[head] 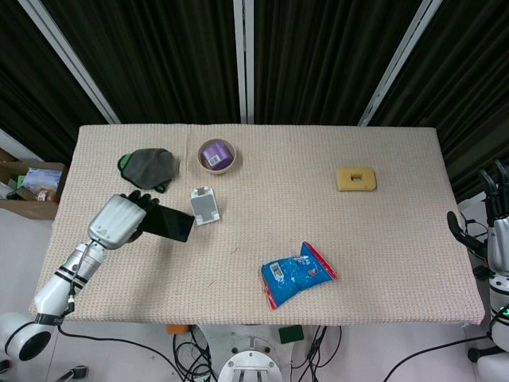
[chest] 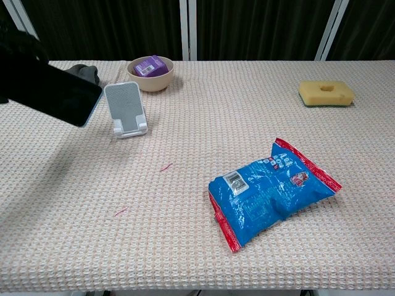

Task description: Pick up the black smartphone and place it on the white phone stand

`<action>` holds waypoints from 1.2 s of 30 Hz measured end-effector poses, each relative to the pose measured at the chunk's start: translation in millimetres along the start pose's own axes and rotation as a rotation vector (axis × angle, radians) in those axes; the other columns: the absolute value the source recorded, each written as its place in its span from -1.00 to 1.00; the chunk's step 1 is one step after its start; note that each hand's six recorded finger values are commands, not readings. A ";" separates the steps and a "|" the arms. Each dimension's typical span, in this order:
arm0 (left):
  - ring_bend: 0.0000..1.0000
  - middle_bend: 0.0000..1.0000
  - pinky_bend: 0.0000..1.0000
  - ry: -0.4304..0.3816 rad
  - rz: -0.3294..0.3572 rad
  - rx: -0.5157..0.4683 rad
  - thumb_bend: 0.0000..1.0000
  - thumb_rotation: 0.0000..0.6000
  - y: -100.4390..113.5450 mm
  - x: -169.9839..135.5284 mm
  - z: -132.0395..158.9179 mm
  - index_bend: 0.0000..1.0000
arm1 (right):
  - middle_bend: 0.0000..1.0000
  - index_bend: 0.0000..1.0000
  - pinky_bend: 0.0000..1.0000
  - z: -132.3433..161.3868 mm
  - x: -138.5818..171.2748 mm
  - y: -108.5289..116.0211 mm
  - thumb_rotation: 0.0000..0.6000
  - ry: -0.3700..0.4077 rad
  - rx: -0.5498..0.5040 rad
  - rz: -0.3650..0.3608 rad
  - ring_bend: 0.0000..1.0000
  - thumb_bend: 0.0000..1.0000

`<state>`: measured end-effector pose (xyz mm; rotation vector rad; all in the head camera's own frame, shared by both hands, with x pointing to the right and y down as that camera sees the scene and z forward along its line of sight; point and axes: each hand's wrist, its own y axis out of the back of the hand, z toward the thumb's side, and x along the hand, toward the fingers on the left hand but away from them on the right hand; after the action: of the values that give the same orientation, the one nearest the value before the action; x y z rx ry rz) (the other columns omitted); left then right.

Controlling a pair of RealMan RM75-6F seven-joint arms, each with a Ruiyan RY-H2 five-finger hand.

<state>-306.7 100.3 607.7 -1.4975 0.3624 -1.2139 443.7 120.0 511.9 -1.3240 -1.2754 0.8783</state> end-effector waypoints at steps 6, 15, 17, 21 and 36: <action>-0.02 0.38 0.33 -0.076 0.142 0.399 -0.15 1.00 48.4 23.7 7.5 0.46 | -1.00 -1.00 -1.00 -0.3 0.4 -0.2 1.00 0.006 0.016 0.000 -1.00 -0.31; -0.03 0.38 0.30 -0.356 0.289 0.860 -0.16 1.00 75.7 59.0 53.2 0.44 | -1.00 -1.00 -1.00 -5.3 3.2 4.2 1.00 -0.010 0.024 -0.010 -1.00 -0.31; -0.03 0.38 0.30 -0.411 0.291 0.921 -0.16 1.00 76.9 65.6 62.2 0.45 | -1.00 -1.00 -1.00 -6.7 3.6 4.7 1.00 -0.015 0.026 -0.012 -1.00 -0.31; -0.03 0.38 0.31 -0.481 0.290 1.021 -0.16 1.00 76.0 75.8 73.8 0.44 | -1.00 -1.00 -1.00 -7.2 4.3 2.0 1.00 -0.019 0.023 -0.008 -1.00 -0.31; -0.03 0.38 0.31 -0.499 0.204 1.058 -0.15 1.00 69.1 111.5 94.1 0.44 | -1.00 -1.00 -1.00 -7.5 3.9 -5.4 1.00 -0.017 0.016 0.008 -1.00 -0.31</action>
<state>-155.9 43.3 615.6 -0.7436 -0.4170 -0.6292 450.5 121.7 519.1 -1.3124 -1.2743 0.9049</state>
